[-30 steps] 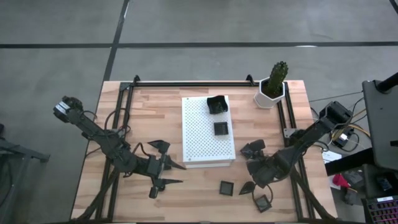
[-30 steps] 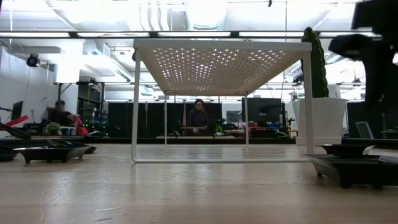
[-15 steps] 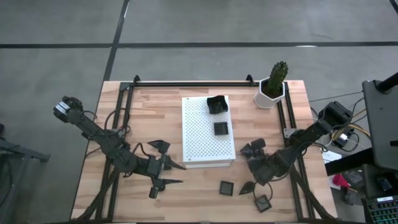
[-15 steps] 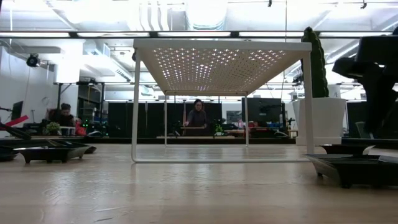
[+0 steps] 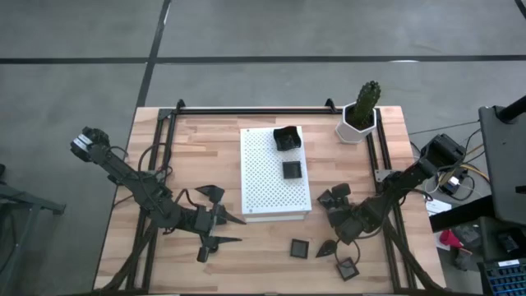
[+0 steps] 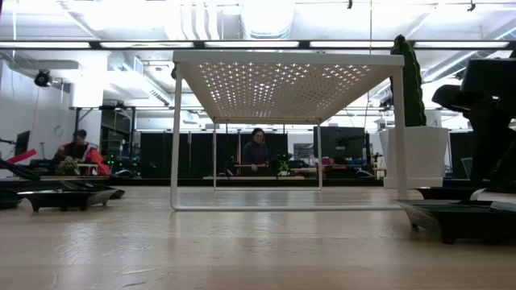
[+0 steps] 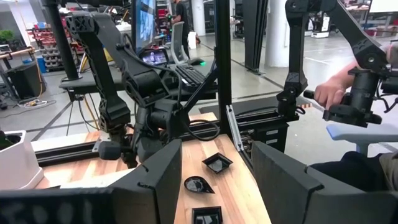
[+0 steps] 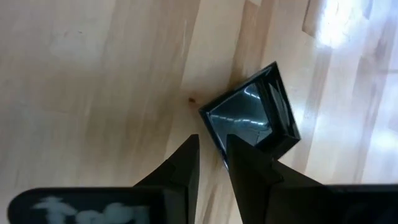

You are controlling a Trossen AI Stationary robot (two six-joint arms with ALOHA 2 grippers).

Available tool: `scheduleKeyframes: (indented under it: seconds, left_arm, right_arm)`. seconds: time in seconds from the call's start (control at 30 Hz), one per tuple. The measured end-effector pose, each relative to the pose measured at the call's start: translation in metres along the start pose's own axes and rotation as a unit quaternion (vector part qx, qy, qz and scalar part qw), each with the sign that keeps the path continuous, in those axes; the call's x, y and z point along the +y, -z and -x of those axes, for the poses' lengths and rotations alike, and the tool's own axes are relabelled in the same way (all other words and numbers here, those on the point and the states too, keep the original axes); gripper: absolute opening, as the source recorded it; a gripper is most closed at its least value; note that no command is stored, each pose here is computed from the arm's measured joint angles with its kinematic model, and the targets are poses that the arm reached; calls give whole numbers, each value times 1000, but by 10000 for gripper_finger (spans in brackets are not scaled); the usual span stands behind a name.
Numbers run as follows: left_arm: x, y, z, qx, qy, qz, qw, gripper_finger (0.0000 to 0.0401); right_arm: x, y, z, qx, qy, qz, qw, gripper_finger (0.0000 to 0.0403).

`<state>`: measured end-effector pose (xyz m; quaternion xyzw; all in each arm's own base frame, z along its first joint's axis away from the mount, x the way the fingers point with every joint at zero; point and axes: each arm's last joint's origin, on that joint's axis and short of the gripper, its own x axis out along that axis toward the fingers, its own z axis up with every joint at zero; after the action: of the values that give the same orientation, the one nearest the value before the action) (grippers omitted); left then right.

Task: Pick & Place Mini shaped plates
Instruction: Stack the black square plate on top of the black square plate on the shelf

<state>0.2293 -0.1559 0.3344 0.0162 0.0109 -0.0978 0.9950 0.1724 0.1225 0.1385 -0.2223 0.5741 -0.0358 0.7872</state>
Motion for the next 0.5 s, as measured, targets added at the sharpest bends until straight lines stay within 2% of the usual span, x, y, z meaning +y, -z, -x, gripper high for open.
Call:
scheduleKeyframes:
  seconds: [0.5]
  left_arm:
    - [0,0,0,2,0,0,1000,188]
  right_arm:
    - [-5,3,-10,1,2,-17,1000,61]
